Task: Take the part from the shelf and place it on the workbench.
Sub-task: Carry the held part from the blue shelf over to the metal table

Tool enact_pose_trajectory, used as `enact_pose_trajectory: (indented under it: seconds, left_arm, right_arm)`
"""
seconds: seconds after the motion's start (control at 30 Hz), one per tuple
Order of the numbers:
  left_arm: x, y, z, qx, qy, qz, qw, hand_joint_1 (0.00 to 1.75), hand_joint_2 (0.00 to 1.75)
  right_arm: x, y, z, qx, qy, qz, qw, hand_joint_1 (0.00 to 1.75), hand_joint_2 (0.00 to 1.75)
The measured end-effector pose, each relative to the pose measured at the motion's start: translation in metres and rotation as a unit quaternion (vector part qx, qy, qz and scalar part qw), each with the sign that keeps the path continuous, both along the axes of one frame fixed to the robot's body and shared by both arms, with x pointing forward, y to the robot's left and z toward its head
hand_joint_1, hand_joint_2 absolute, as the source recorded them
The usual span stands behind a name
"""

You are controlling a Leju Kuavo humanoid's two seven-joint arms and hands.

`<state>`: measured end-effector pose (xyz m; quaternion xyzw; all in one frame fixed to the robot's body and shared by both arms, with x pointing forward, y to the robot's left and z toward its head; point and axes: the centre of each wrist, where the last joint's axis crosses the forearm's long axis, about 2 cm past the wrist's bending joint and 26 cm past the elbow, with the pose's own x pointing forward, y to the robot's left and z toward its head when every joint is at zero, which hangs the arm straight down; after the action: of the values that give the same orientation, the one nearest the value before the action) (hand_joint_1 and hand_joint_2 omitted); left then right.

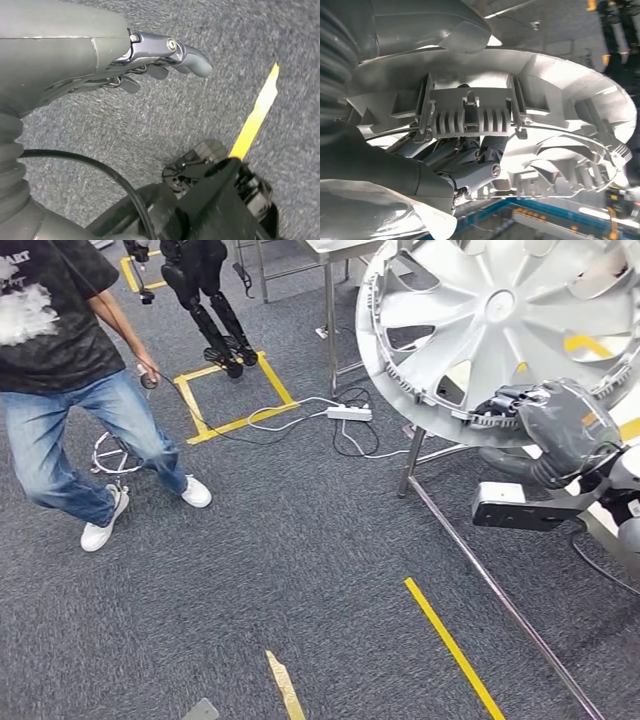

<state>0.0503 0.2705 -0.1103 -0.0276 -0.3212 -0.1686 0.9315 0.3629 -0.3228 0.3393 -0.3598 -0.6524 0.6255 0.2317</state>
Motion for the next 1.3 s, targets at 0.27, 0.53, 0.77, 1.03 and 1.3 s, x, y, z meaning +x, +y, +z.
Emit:
enact_pose_trajectory:
  seconds: [0.27, 0.53, 0.77, 1.03, 1.3]
  left_arm:
    - [-0.0023, -0.0007, -0.0003, -0.001, 0.002, 0.000, 1.000, 0.00, 1.75]
    - [-0.0002, 0.0006, -0.0001, 0.001, 0.000, 0.000, 1.000, 0.00, 1.75]
    - [-0.0002, 0.0007, -0.0001, 0.001, 0.000, -0.001, 1.000, 0.00, 1.75]
    - [-0.0002, 0.0009, -0.0001, 0.001, 0.000, -0.001, 1.000, 0.00, 1.75]
    - [-0.0007, -0.0005, -0.0001, -0.001, 0.001, -0.002, 1.000, 0.00, 1.75]
  right_arm:
    - [0.0001, 0.0000, -0.0003, 0.000, 0.001, 0.000, 1.000, 1.75, 1.75]
    - [0.0003, -0.0001, 0.0000, -0.001, 0.001, 0.000, 1.000, 1.75, 1.75]
    - [0.0006, -0.0001, -0.0007, -0.002, 0.002, 0.002, 1.000, 1.75, 1.75]
    - [0.0014, -0.0003, 0.0021, -0.002, 0.001, 0.002, 1.000, 1.75, 1.75]
    - [0.0016, 0.0002, 0.0028, -0.002, 0.000, 0.003, 1.000, 1.75, 1.75]
